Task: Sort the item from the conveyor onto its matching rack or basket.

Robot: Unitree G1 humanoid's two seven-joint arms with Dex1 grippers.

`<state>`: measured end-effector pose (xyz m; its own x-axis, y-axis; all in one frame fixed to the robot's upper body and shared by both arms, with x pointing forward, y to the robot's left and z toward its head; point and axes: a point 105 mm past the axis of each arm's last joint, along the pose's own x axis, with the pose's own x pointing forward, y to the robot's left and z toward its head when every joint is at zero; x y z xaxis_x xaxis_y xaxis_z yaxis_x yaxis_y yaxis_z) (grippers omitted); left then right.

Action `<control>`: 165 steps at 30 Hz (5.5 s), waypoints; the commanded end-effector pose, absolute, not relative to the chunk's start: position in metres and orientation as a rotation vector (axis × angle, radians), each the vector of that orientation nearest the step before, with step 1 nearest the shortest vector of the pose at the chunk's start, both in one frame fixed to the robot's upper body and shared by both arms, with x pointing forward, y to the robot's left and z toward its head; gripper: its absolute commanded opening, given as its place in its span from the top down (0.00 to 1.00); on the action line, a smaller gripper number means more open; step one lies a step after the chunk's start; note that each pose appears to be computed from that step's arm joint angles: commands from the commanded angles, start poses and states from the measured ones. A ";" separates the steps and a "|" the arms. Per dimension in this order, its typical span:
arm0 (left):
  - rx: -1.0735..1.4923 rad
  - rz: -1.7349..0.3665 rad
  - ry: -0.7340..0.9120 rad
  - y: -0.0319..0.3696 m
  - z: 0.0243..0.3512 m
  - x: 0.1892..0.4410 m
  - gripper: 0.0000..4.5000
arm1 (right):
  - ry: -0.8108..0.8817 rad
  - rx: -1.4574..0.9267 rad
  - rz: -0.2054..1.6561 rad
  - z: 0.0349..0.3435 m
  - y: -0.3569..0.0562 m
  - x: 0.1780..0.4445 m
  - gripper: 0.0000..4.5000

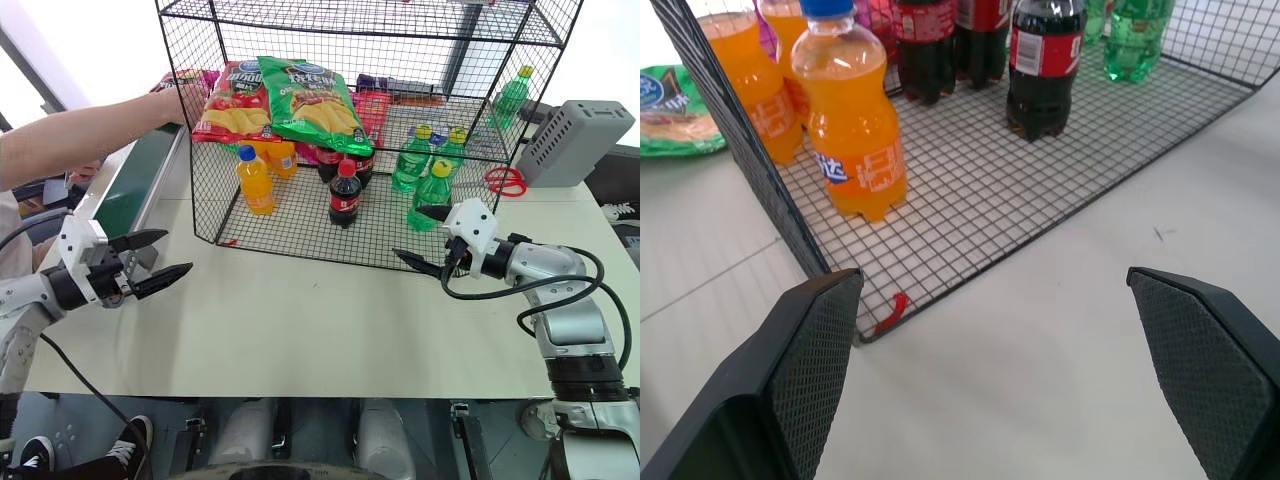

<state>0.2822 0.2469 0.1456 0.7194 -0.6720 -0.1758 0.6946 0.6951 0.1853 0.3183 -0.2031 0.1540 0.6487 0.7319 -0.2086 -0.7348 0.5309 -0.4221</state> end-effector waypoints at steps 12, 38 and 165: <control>0.395 -0.611 0.058 0.273 0.153 0.273 0.00 | -0.071 -0.298 1.066 0.169 -0.170 0.304 0.00; 1.343 -0.170 0.136 0.385 0.152 0.206 0.00 | -0.140 -0.083 1.353 0.157 -0.057 0.286 0.00; -0.562 -1.397 0.041 0.138 0.222 0.255 0.58 | 0.252 0.275 1.488 0.182 -0.101 0.252 0.94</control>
<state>0.2563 0.1325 0.2129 0.1881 -0.9381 0.2908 0.9003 0.0464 -0.4328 0.2505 -0.0933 0.1761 0.0422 0.9991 0.0074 -0.9208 0.0360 0.3884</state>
